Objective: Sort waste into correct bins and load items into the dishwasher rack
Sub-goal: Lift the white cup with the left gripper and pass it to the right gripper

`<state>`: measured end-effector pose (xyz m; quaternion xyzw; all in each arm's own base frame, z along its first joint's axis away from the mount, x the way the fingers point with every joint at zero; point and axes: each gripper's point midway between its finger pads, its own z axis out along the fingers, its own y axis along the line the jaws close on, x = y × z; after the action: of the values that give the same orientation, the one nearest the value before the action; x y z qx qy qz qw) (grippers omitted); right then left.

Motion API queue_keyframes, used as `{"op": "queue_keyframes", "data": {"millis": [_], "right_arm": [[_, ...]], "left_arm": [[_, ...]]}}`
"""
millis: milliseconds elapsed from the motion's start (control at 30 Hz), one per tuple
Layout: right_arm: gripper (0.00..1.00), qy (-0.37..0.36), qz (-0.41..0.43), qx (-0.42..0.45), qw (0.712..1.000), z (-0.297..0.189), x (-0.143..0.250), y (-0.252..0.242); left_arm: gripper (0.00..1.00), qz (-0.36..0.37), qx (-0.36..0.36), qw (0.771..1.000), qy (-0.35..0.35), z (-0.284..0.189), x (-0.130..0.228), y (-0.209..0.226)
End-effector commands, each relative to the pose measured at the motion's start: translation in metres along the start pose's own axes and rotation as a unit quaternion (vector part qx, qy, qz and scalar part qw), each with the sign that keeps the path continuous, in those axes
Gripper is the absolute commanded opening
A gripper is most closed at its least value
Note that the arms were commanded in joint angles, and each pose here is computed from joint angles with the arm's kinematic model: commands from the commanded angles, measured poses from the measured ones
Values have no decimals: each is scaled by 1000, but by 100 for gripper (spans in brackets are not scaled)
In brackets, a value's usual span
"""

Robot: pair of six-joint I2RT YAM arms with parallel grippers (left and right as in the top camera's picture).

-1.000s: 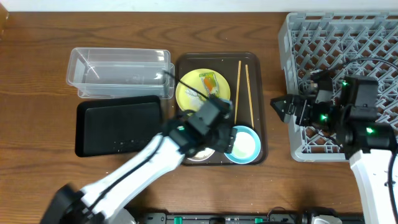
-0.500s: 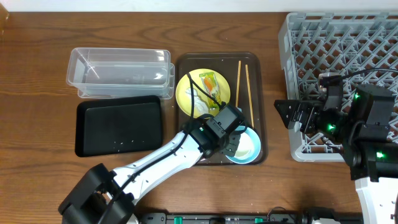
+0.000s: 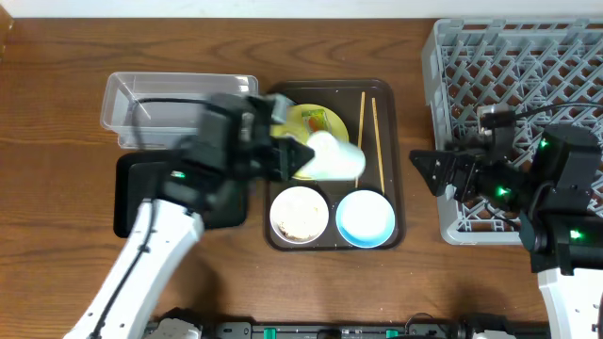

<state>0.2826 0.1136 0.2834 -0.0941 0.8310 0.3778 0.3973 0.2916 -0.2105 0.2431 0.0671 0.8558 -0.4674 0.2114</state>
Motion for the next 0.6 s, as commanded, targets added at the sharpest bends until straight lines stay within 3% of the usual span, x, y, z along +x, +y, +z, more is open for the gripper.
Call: {"op": "queue_keyframes", "data": {"millis": [0, 233, 400, 567], "right_arm": [[91, 19, -57, -153, 986, 2, 2, 62], [92, 23, -154, -257, 954, 18, 8, 124], [91, 29, -158, -254, 954, 41, 13, 138], [78, 41, -169, -277, 945, 55, 21, 151]], "left_arm": [[6, 3, 198, 978, 64, -33, 11, -55], [6, 1, 283, 956, 81, -62, 11, -71], [6, 1, 283, 956, 81, -62, 11, -71], [6, 1, 283, 956, 81, -62, 11, -70]]}}
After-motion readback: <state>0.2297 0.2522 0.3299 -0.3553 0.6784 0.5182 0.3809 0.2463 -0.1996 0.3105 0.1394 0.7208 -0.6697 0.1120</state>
